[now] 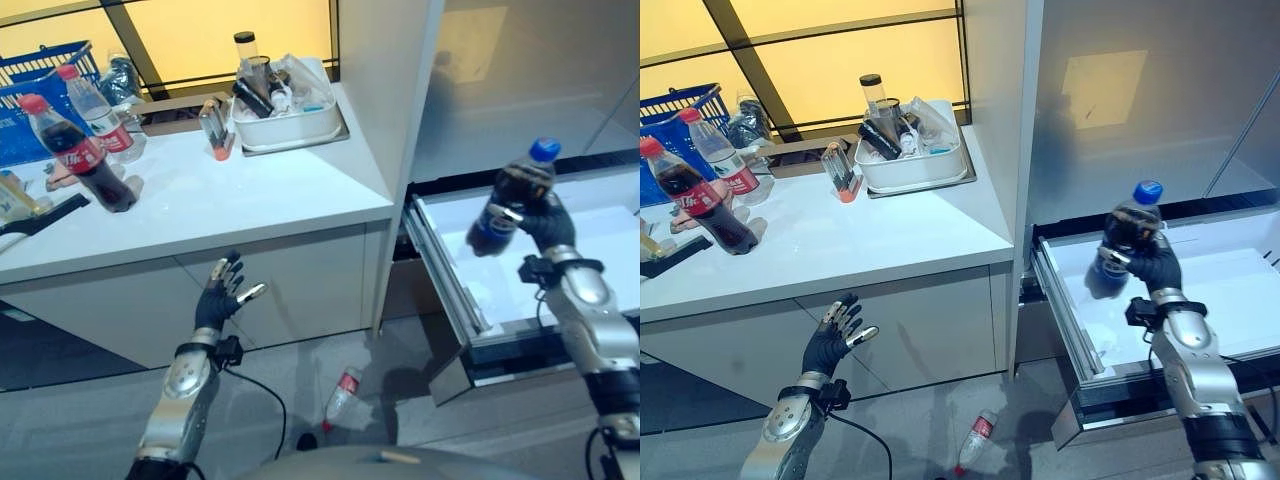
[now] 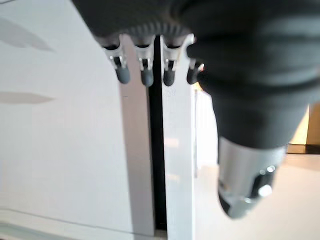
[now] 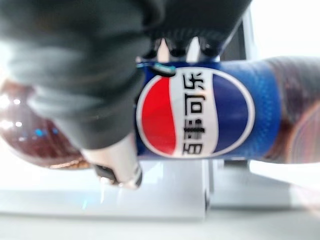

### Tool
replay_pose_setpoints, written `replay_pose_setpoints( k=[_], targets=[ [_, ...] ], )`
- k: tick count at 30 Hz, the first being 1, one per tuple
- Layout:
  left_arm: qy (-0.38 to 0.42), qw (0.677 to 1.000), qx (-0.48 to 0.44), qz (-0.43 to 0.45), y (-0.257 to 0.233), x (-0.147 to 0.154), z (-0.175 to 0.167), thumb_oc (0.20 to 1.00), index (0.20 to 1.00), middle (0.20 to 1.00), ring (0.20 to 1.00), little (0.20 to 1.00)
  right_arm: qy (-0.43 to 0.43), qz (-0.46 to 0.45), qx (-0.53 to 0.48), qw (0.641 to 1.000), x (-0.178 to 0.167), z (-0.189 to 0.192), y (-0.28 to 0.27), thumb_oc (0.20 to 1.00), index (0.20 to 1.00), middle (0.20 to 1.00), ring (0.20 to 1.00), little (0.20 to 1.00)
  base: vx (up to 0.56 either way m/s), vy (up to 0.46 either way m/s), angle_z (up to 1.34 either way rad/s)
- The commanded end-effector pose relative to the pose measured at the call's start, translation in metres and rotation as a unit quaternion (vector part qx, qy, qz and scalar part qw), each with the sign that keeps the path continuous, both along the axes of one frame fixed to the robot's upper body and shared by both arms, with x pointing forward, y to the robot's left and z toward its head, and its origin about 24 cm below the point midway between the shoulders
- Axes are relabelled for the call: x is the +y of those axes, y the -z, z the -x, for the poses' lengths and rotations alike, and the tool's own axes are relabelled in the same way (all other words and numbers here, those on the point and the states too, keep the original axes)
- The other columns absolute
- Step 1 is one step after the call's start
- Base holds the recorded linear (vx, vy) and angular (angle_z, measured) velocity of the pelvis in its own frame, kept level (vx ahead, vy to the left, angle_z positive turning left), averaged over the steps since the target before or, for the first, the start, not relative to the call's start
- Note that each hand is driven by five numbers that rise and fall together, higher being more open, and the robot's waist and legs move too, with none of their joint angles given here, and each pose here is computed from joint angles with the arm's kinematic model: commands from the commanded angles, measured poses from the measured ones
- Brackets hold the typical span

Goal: Take the drinks into the refrigerator

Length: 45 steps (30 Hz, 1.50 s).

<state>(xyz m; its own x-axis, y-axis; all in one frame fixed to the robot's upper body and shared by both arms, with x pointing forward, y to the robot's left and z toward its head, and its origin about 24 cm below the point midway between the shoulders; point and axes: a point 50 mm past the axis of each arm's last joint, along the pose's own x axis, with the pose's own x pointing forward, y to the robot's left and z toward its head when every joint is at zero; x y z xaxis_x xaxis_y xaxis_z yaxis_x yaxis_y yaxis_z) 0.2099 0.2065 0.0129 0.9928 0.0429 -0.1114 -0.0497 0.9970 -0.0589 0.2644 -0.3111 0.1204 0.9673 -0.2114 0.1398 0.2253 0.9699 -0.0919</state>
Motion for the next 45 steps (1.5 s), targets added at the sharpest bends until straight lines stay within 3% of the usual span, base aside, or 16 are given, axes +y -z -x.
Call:
replay_pose_setpoints(
  k=[1, 7, 13, 18, 22, 26, 29, 30, 34, 40, 43, 45],
  targets=[
    [0.016, 0.998, -0.06, -0.029, -0.03, 0.016, -0.005, 1.0, 1.0, 1.0, 1.0, 1.0, 0.037, 0.09, -0.174, 0.98, -0.019, 0.001, -0.088, 0.2, 0.2, 0.2, 0.2, 0.2, 0.01, -0.01, -0.05],
    [0.039, 0.996, -0.072, -0.035, -0.039, 0.017, -0.001, 1.0, 1.0, 1.0, 1.0, 1.0, 0.091, 0.142, -0.115, 0.979, -0.045, 0.0, -0.083, 0.2, 0.2, 0.2, 0.2, 0.2, 0.0, 0.0, 0.0],
    [0.101, 0.989, -0.096, -0.043, -0.056, 0.007, 0.005, 1.0, 1.0, 1.0, 1.0, 1.0, 0.127, 0.187, 0.027, 0.974, -0.073, -0.013, -0.048, 0.2, 0.2, 0.2, 0.2, 0.2, 0.0, 0.0, 0.0],
    [0.166, 0.981, -0.088, -0.048, -0.056, -0.009, 0.004, 1.0, 1.0, 1.0, 1.0, 1.0, 0.136, 0.25, 0.164, 0.945, -0.083, -0.034, -0.019, 0.2, 0.2, 0.2, 0.2, 0.2, -0.02, -0.005, 0.0],
    [0.208, 0.973, -0.076, -0.066, -0.05, -0.022, 0.002, 1.0, 1.0, 1.0, 1.0, 1.0, 0.14, 0.359, 0.251, 0.888, -0.086, -0.054, -0.023, 0.2, 0.2, 0.2, 0.2, 0.2, -0.04, 0.01, 0.01],
    [0.24, 0.963, -0.067, -0.098, -0.043, -0.033, -0.002, 1.0, 1.0, 1.0, 1.0, 1.0, 0.133, 0.46, 0.265, 0.837, -0.069, -0.078, -0.042, 0.2, 0.2, 0.2, 0.2, 0.2, -0.09, 0.02, 0.04],
    [0.255, 0.958, -0.065, -0.109, -0.04, -0.04, -0.007, 1.0, 1.0, 1.0, 1.0, 1.0, 0.116, 0.519, 0.244, 0.811, -0.051, -0.094, -0.059, 0.2, 0.2, 0.2, 0.2, 0.2, -0.09, 0.017, 0.05],
    [0.277, 0.95, -0.078, -0.124, -0.041, -0.051, -0.013, 1.0, 1.0, 1.0, 1.0, 1.0, 0.102, 0.579, 0.228, 0.776, -0.035, -0.106, -0.072, 0.2, 0.2, 0.2, 0.2, 0.2, -0.09, 0.023, 0.08],
    [0.31, 0.927, -0.142, -0.154, -0.062, -0.077, -0.03, 1.0, 1.0, 1.0, 1.0, 1.0, 0.083, 0.653, 0.189, 0.729, -0.006, -0.123, -0.095, 0.2, 0.2, 0.2, 0.2, 0.2, -0.12, 0.038, 0.05],
    [0.344, 0.89, -0.225, -0.197, -0.09, -0.116, -0.056, 1.0, 1.0, 1.0, 1.0, 1.0, 0.033, 0.801, 0.157, 0.577, 0.04, -0.142, -0.107, 0.2, 0.2, 0.2, 0.2, 0.2, -0.09, 0.046, -0.02],
    [0.351, 0.88, -0.243, -0.209, -0.096, -0.129, -0.063, 1.0, 1.0, 1.0, 1.0, 1.0, 0.016, 0.819, 0.137, 0.557, 0.056, -0.146, -0.103, 0.2, 0.2, 0.2, 0.2, 0.2, -0.06, 0.019, -0.12],
    [0.36, 0.868, -0.264, -0.218, -0.105, -0.145, -0.069, 1.0, 1.0, 1.0, 1.0, 1.0, -0.016, 0.845, 0.116, 0.522, 0.08, -0.151, -0.093, 0.2, 0.2, 0.2, 0.2, 0.2, -0.07, 0.021, -0.13]
  ],
)
